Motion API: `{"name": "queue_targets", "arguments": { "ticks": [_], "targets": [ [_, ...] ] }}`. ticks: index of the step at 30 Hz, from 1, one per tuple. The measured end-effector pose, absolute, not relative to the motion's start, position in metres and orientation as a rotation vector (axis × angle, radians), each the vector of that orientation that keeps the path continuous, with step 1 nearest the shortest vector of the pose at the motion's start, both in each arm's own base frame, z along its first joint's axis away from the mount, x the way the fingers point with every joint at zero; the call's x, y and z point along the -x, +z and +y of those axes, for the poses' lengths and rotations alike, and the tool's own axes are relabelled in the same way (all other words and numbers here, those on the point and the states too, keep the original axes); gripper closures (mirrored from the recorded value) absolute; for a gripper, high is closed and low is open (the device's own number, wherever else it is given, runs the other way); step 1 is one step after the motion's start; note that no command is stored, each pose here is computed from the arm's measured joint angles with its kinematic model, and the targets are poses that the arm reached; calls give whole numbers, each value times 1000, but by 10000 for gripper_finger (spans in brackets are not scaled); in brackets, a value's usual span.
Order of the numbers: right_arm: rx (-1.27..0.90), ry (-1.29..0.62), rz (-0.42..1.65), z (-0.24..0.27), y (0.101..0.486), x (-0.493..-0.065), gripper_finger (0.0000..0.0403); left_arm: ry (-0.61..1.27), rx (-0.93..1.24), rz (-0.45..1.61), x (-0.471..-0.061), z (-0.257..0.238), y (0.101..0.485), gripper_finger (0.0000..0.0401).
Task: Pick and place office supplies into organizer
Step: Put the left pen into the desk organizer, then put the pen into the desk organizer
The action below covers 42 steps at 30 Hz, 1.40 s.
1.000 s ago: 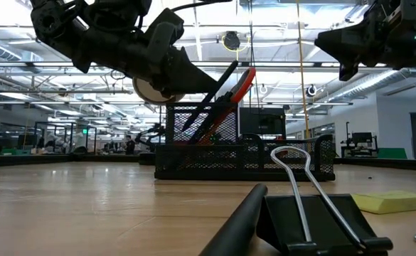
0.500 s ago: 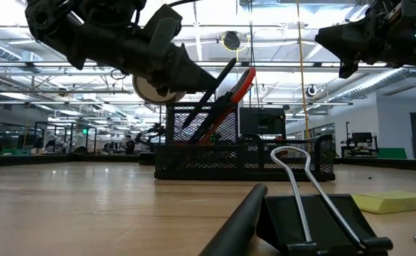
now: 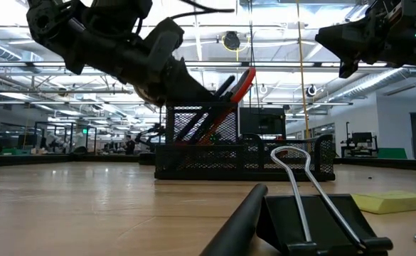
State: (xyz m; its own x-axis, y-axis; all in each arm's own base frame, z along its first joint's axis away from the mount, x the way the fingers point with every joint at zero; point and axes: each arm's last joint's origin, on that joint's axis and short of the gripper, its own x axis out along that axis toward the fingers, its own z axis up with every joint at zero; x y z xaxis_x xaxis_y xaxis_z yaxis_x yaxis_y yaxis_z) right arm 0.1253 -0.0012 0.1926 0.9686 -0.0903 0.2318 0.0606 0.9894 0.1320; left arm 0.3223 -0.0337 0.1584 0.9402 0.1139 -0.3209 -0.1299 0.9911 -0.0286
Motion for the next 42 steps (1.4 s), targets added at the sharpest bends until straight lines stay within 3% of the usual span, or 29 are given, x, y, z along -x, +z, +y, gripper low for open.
{"name": "queue_targets", "arguments": {
  "ticks": [16,21,29,37,42],
  "targets": [
    [-126,-75,-260,-1,194,-125,339,114,69,289,-323,-36,162,277],
    [-126,-75,-260,-1,195,-125,339,89,67,272,-328,-48,181,266],
    [-119,-76,-260,-1,194,-125,339,47,31,568,-352,-113,216,309],
    [-115,-77,-242,-1,193,-126,339,-12,76,687,-369,-188,171,391],
    [-131,-75,-230,-1,191,-127,339,60,239,727,-379,-211,157,385]
  ]
}}
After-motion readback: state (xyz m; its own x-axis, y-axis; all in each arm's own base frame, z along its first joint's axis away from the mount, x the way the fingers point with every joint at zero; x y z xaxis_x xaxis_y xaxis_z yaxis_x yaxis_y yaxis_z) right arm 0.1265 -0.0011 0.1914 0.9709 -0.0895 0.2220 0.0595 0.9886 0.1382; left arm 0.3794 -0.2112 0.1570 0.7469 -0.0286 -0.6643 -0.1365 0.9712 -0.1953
